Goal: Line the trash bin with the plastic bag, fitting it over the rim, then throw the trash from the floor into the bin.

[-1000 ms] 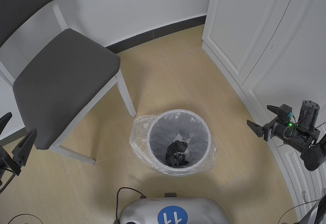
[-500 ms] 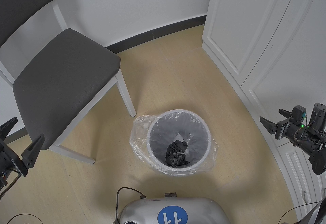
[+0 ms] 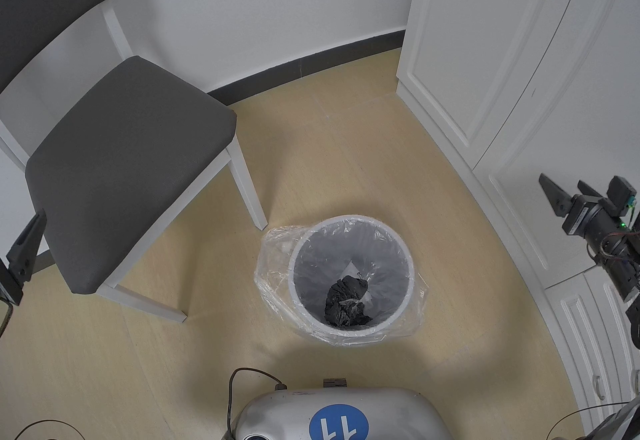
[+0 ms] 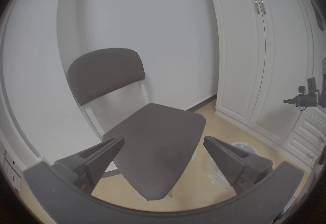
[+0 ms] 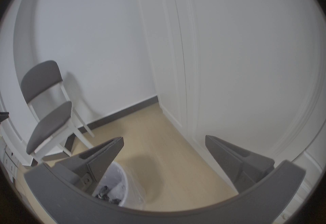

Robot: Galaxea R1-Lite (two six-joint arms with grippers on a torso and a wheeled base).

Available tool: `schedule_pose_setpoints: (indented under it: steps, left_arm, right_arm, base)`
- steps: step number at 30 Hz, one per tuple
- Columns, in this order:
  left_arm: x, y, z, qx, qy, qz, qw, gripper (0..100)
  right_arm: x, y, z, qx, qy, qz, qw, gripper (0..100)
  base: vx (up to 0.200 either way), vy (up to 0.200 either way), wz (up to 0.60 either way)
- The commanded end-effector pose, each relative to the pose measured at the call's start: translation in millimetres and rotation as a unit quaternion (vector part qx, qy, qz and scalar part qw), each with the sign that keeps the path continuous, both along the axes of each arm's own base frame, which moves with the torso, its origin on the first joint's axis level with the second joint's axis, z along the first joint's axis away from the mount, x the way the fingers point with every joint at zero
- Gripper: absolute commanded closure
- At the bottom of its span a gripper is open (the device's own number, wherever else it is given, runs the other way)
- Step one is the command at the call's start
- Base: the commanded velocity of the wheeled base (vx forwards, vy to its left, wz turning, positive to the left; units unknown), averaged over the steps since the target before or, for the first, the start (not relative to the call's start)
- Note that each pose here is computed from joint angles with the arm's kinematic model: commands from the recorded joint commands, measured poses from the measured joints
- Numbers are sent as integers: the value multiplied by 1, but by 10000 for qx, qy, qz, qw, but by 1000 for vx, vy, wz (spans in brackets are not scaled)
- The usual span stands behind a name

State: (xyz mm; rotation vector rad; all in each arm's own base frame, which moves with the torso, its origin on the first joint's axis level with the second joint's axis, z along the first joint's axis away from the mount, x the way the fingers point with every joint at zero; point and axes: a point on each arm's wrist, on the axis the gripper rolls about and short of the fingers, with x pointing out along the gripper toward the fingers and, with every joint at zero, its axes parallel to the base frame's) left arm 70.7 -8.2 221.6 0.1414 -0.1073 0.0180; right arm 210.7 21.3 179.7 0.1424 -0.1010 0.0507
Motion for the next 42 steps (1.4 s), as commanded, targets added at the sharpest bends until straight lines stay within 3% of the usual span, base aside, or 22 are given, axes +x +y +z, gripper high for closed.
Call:
schedule_pose_setpoints:
  steps: [1,5,8,14,25,36,42]
  left_arm:
    - [-28,5,12,-161,-671,124,9975,0]
    - [-40,8,15,-235,-922,250,9952,0]
    - [-47,10,20,-312,-1094,436,9926,0]
    - [-53,12,23,-398,-1251,712,9888,0]
    - [-89,17,36,-484,-1790,1133,9761,0]
    - [-127,16,12,-398,-1780,1589,9703,0]
    - [-135,16,5,-397,-1788,1618,9697,0]
  right_arm:
    - [-54,-5,34,193,-974,-185,9949,0]
    - [-79,-10,41,302,-1330,-464,9896,0]
    - [-103,-15,50,465,-1743,-788,9804,0]
    - [-140,-21,51,612,-2059,-1255,9686,0]
    - [-212,-29,29,510,-1837,-1601,9685,0]
    - [-249,-30,-8,488,-1838,-1786,9654,0]
    - [-259,-30,-20,546,-1953,-1839,9618,0]
  base:
    - [0,0,0]
    - [0,0,0]
    - [0,0,0]
    - [0,0,0]
    - [0,0,0]
    - [0,0,0]
    - [0,0,0]
